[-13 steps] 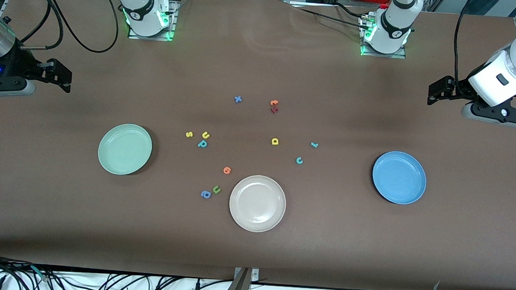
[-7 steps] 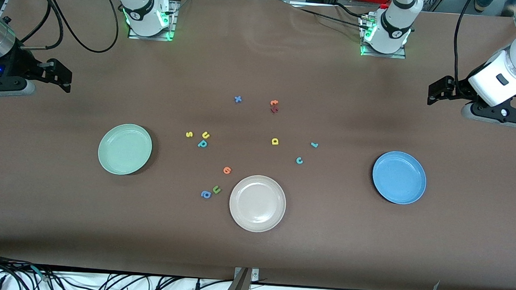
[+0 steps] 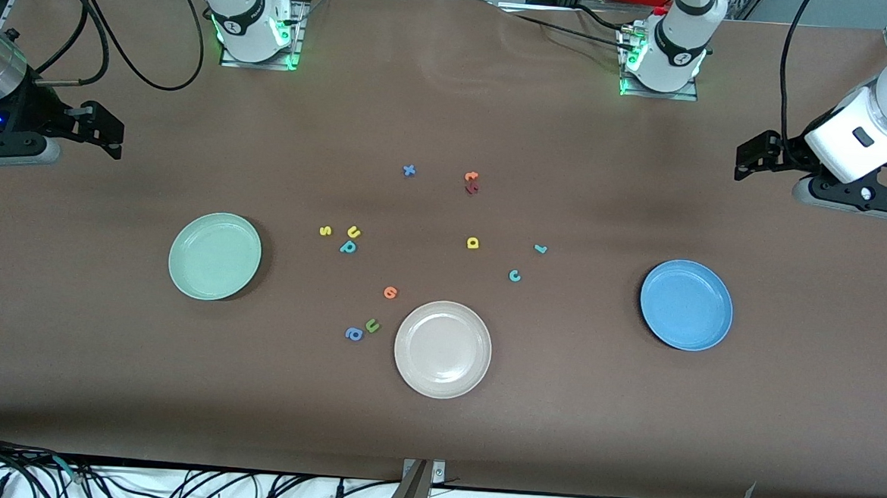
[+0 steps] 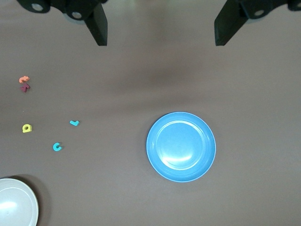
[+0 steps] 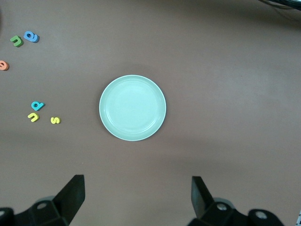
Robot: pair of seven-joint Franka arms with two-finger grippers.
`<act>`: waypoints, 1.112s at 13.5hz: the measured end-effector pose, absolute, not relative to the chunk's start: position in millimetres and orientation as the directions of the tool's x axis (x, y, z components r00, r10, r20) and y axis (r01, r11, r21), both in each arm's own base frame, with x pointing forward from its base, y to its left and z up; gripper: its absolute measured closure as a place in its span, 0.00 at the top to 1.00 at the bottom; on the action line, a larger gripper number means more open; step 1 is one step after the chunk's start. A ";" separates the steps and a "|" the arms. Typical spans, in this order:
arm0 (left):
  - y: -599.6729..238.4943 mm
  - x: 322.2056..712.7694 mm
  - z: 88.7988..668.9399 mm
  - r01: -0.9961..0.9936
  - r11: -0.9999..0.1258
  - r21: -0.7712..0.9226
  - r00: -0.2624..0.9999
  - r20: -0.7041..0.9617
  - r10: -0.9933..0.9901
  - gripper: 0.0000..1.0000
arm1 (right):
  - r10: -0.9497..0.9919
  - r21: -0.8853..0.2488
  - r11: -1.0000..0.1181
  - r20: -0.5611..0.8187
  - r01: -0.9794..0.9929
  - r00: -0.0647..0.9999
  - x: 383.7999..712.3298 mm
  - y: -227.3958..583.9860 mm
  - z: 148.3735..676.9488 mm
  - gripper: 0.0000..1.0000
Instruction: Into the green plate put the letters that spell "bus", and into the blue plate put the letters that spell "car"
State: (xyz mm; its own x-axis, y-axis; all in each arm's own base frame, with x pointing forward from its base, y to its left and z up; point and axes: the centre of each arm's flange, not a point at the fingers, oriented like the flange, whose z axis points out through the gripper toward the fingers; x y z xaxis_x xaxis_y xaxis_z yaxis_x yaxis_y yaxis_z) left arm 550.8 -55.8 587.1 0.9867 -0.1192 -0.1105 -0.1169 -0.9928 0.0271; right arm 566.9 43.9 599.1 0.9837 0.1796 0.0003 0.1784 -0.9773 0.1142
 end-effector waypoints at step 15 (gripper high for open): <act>-56.7 549.5 586.1 -0.119 -0.993 0.027 0.985 -0.122 -0.121 1.00 | 0.179 0.114 -0.977 0.000 0.178 0.984 566.9 43.9 599.0 1.00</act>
